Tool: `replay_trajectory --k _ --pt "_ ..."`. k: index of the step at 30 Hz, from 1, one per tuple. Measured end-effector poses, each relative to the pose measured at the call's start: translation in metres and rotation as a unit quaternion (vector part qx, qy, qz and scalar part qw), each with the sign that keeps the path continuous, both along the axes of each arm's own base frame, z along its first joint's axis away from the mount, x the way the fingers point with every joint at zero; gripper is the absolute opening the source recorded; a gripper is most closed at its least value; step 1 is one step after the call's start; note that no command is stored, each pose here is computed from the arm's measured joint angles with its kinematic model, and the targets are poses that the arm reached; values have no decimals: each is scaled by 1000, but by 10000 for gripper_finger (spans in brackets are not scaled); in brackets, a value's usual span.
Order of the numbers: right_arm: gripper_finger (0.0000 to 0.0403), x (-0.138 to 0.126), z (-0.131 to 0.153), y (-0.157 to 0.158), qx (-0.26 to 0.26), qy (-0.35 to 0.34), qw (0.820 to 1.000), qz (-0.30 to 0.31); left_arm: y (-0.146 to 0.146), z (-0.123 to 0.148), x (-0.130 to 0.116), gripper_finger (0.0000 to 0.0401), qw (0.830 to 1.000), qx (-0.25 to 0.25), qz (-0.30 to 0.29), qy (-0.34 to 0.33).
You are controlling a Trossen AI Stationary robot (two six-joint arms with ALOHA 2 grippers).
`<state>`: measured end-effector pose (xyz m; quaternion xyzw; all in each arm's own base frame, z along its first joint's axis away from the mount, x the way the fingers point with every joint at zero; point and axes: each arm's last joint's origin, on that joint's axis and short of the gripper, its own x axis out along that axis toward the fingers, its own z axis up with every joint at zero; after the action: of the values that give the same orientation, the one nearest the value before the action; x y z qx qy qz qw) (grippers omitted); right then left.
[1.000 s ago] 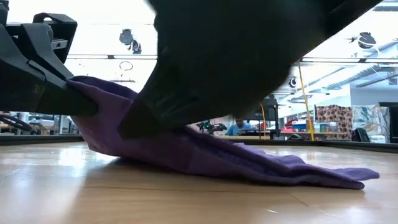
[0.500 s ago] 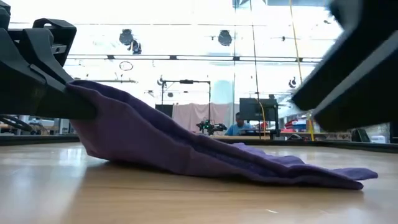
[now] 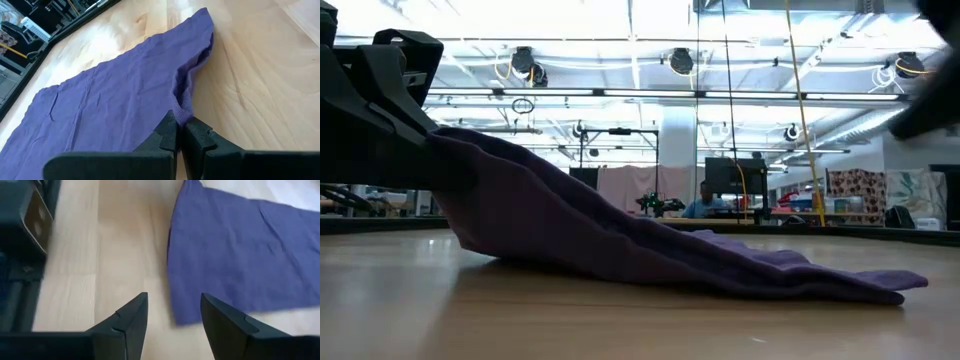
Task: Roll towel
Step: Roll the purple towel
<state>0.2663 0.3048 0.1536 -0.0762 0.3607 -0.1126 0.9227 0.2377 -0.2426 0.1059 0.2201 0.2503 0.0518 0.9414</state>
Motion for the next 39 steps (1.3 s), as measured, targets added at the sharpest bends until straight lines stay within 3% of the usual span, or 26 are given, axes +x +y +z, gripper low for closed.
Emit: replay_trajectory --k 5,9,12,18,24,29,39 --pt "171 -9 55 -24 -41 22 998 49 0 1 0 15 1000 -3 0 -3" --pt "164 -27 73 -48 -21 9 998 54 0 0 0 15 1000 -3 0 -3" --pt "155 -31 57 -51 28 -30 996 79 0 0 0 15 1000 -3 0 -2" --pt "157 -35 -4 -54 117 -104 981 113 0 0 1 15 1000 -3 1 -2" --pt "184 -33 -51 -61 119 -124 980 101 0 0 1 15 1000 -14 7 -5" --pt "203 -25 -71 -66 106 -118 984 85 1 0 1 15 1000 -13 8 -4" --pt "195 -20 -75 -70 94 -105 985 98 5 0 5 15 1000 -11 16 -3"
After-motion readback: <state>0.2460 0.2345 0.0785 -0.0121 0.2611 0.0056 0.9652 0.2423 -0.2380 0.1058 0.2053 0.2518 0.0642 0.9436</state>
